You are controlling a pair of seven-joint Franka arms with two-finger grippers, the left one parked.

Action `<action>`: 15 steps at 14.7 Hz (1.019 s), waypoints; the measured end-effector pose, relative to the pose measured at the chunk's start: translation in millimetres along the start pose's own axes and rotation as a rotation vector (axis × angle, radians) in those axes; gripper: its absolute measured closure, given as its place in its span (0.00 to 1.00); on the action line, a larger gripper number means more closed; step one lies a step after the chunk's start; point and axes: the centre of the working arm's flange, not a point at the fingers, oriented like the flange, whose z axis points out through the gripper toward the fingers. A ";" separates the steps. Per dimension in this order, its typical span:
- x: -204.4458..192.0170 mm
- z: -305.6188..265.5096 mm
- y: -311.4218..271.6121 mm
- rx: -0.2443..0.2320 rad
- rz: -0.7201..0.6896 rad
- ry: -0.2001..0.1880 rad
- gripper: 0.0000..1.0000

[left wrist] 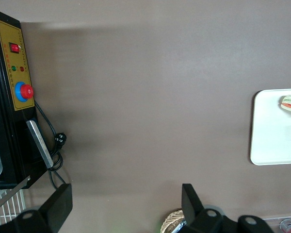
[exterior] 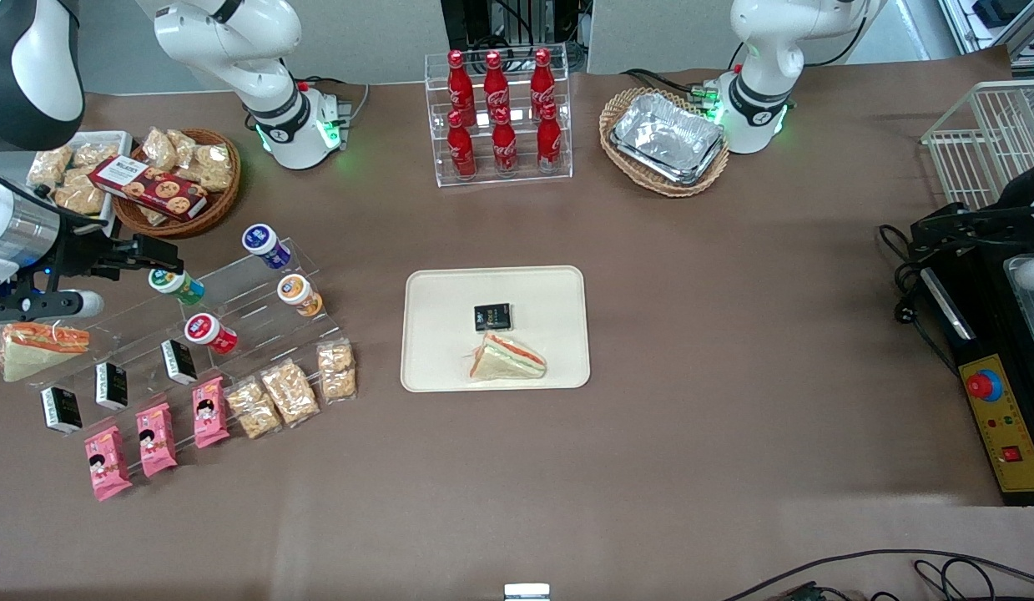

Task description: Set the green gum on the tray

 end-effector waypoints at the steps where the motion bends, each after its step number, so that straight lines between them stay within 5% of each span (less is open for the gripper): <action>1: 0.1 0.2 0.2 -0.001 0.000 -0.001 0.00; 15: -3.4 14.6 46.9 -0.024 -0.098 -0.035 0.00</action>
